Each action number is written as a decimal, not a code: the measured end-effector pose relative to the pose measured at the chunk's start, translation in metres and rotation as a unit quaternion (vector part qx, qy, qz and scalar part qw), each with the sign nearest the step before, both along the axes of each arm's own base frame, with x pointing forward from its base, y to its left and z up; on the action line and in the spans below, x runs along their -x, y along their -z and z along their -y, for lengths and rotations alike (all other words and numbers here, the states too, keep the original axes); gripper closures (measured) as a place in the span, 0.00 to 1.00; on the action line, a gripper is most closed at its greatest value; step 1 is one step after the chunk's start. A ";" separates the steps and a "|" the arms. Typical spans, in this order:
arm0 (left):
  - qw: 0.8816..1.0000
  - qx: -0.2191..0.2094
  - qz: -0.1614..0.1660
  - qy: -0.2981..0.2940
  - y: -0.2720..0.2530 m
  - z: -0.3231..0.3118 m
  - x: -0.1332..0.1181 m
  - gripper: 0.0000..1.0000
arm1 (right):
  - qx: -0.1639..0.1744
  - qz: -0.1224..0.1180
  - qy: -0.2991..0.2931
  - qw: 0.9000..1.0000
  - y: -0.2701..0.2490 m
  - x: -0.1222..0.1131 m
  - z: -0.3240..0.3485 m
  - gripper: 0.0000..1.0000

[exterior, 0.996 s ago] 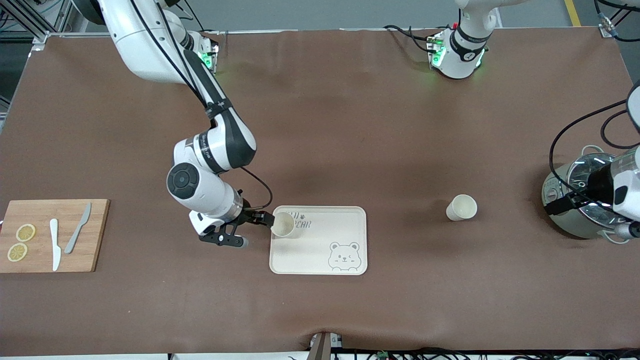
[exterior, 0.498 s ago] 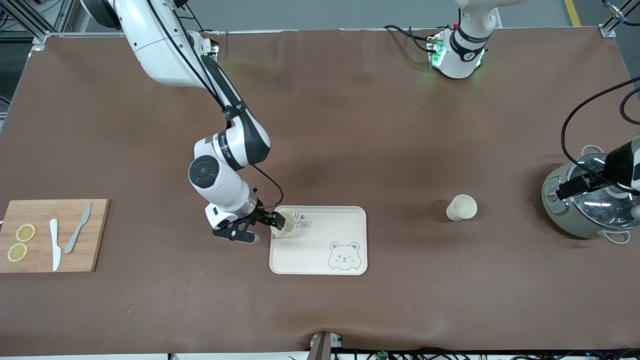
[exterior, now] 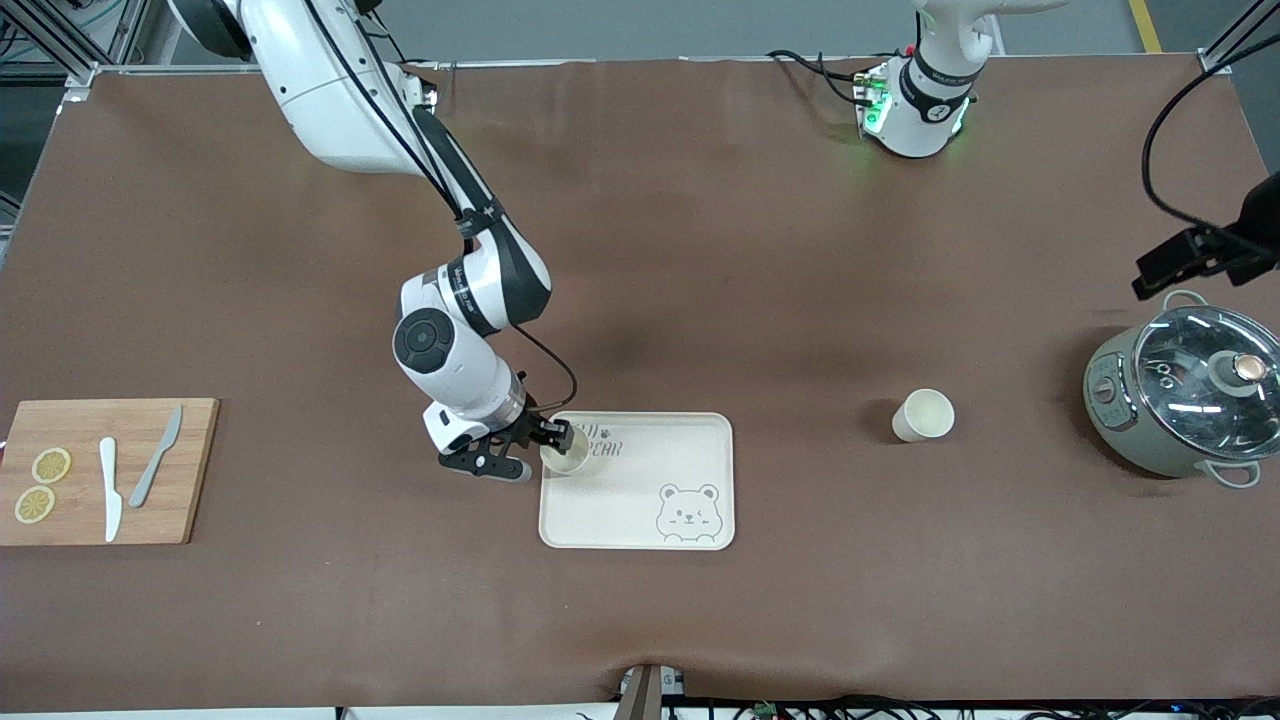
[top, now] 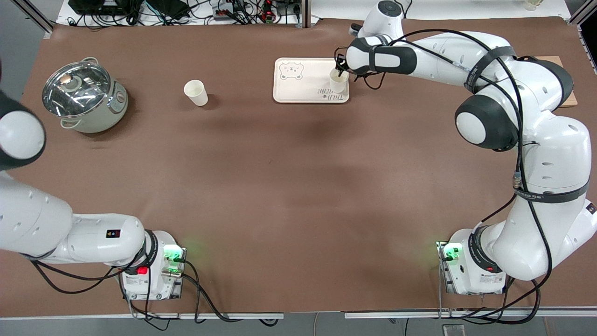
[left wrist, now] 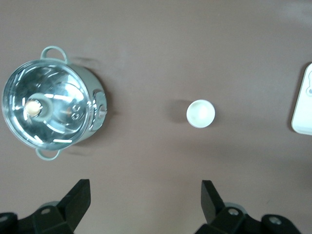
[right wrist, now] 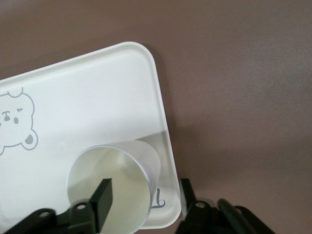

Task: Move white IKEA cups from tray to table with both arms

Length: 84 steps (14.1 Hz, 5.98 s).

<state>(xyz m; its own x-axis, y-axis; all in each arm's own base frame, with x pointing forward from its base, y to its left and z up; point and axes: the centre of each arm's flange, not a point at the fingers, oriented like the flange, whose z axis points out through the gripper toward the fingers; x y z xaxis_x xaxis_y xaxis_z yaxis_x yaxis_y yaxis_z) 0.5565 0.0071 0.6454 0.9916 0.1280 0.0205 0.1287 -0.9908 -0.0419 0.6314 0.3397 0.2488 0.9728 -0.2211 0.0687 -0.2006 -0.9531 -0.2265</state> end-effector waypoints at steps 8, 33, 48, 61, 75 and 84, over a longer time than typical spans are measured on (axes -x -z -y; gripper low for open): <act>1.000 0.001 -0.002 0.007 -0.009 0.004 0.029 0.00 | -0.006 -0.002 0.032 0.999 -0.009 -0.002 -0.001 0.98; 0.999 0.013 -0.031 0.034 0.013 0.036 0.025 0.00 | 0.055 -0.109 -0.108 0.987 -0.126 0.095 0.352 0.98; 0.999 0.013 -0.036 0.028 0.013 0.030 0.026 0.00 | 0.057 -0.111 -0.169 0.978 0.006 0.166 0.453 0.98; 0.999 0.014 -0.029 0.026 0.004 0.027 0.028 0.00 | 0.025 -0.164 -0.193 0.967 -0.003 0.160 0.451 0.00; 0.999 0.012 -0.030 0.034 -0.011 0.036 0.042 0.00 | 0.049 -0.122 -0.146 0.980 -0.340 0.047 0.412 0.00; 0.998 0.011 -0.028 0.047 -0.014 0.050 0.046 0.00 | 0.092 -0.080 -0.104 0.987 -0.373 0.109 0.418 0.00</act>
